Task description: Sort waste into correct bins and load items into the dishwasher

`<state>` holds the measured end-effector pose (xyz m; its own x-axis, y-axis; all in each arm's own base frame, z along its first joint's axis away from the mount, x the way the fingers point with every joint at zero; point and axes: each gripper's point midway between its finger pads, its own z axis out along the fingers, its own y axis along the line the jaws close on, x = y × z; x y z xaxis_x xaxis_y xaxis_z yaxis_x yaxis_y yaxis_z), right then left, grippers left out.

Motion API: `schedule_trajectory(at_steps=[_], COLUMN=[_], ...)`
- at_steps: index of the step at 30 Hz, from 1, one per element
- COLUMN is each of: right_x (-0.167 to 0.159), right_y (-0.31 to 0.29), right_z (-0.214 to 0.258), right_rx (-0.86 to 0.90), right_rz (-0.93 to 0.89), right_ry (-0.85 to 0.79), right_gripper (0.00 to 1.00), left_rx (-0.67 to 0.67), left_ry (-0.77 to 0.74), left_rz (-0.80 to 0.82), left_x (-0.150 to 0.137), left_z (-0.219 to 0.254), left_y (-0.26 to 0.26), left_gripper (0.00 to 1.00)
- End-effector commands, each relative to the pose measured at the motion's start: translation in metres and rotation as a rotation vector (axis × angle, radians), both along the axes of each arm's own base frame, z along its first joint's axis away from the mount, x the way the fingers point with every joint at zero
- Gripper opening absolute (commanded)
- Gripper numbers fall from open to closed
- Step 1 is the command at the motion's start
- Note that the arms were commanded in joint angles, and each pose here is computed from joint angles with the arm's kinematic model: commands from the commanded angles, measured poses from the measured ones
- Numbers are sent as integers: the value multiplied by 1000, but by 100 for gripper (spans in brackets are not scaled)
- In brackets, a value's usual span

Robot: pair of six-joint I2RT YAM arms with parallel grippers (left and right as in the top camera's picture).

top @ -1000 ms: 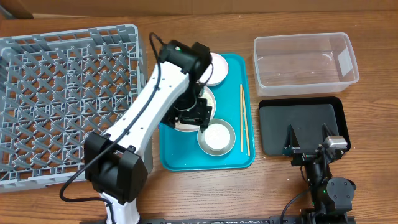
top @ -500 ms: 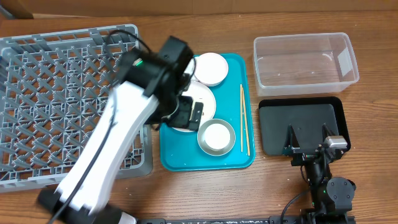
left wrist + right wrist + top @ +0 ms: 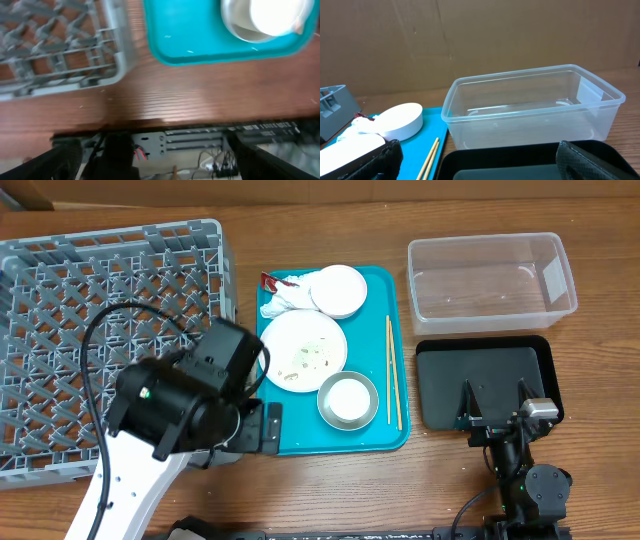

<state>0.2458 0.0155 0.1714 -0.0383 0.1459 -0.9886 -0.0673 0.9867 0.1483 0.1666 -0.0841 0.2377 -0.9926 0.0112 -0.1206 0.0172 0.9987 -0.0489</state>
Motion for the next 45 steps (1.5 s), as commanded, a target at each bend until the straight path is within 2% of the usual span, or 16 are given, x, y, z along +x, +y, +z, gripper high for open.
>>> schedule_trajectory(at_steps=[1, 5, 10, 19, 23, 31, 35, 45], right_x=[0, 0, 0, 0, 0, 0, 0, 0], right_y=[0, 0, 0, 0, 0, 0, 0, 0], right_z=[-2, -2, -2, -2, -2, -2, -2, -2], right_rx=[-4, -4, -4, -4, -4, -4, -4, -4], right_rz=[-2, -2, -2, -2, -2, -2, -2, -2], right_ry=[-4, -4, -4, -4, -4, -4, -4, -4], right_gripper=[100, 100, 100, 100, 100, 100, 100, 100], left_rx=[110, 199, 237, 212, 158, 86, 5, -49], left_ry=[-89, -167, -193, -162, -134, -112, -92, -89], left_rz=[193, 329, 477, 851, 951, 969, 956, 948], left_x=[8, 20, 28, 25, 20, 22, 26, 30], left_z=[3, 8, 11, 10, 7, 4, 3, 3], left_y=[27, 52, 81, 145, 155, 148, 135, 127], left_gripper=[100, 100, 100, 100, 100, 100, 100, 100])
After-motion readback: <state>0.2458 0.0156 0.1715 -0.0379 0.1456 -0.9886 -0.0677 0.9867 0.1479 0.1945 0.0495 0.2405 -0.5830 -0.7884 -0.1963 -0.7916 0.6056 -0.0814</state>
